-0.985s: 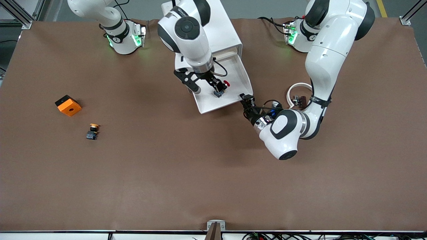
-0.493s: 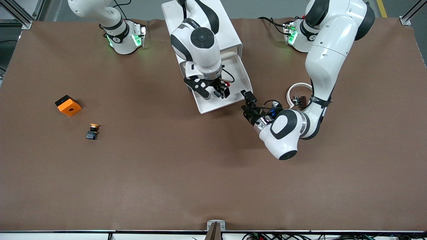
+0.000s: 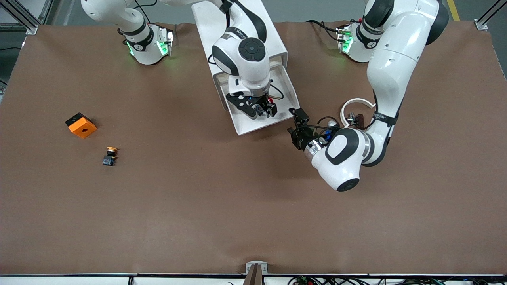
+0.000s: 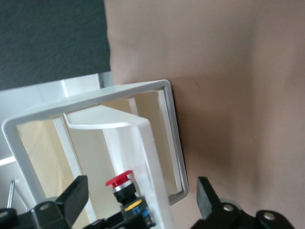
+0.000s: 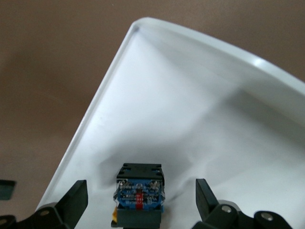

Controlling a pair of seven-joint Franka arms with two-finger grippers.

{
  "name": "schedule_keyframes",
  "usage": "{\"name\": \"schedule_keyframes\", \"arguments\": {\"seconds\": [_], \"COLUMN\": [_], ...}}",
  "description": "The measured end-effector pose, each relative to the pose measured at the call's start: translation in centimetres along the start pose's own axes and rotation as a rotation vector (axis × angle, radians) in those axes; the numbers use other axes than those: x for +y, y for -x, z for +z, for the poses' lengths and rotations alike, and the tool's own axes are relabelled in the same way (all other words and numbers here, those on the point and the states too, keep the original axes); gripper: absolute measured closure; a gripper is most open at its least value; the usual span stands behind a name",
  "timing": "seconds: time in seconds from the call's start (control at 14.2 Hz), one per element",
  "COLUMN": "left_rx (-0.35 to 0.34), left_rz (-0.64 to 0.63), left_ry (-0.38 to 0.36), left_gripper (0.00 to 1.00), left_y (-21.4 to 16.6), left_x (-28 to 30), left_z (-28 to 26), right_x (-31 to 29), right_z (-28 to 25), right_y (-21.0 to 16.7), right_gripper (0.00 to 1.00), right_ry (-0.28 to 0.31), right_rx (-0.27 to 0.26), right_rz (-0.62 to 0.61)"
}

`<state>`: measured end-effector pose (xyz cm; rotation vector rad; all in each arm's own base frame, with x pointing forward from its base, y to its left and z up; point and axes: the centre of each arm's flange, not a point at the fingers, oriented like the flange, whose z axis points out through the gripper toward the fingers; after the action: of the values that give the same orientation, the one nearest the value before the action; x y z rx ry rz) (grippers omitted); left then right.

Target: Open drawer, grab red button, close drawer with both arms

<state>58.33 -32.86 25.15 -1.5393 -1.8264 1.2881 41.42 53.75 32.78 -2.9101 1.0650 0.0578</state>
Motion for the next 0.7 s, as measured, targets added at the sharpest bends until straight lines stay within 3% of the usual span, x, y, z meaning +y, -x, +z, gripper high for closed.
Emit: {"name": "schedule_keyframes", "arguments": {"seconds": [0.28,0.42,0.63,0.7], "left_rx": [0.100,0.156,0.296,0.341], "left_rz": [0.233,0.328,0.484,0.531], "left_ry": [0.134,0.206,0.316,0.354], "left_gripper": [0.00,0.00,0.00,0.00], "left_y": [1.1,1.6,2.6,3.1], "left_x": [-4.2,-5.8,-7.4,-7.9], "left_z": [-3.7,-5.3,-6.5,-6.8], "right_x": [-0.2,-0.4,-0.7,-0.8], "right_z": [0.5,0.2,-0.4,-0.6], "right_y": [0.0,0.0,0.1,0.1], "right_gripper": [0.05,0.26,0.59,0.59], "right_ry": [0.003,-0.002,-0.010,-0.008], "right_rx": [0.001,0.001,0.000,0.000], "right_rz": [0.003,0.003,0.002,0.002]}}
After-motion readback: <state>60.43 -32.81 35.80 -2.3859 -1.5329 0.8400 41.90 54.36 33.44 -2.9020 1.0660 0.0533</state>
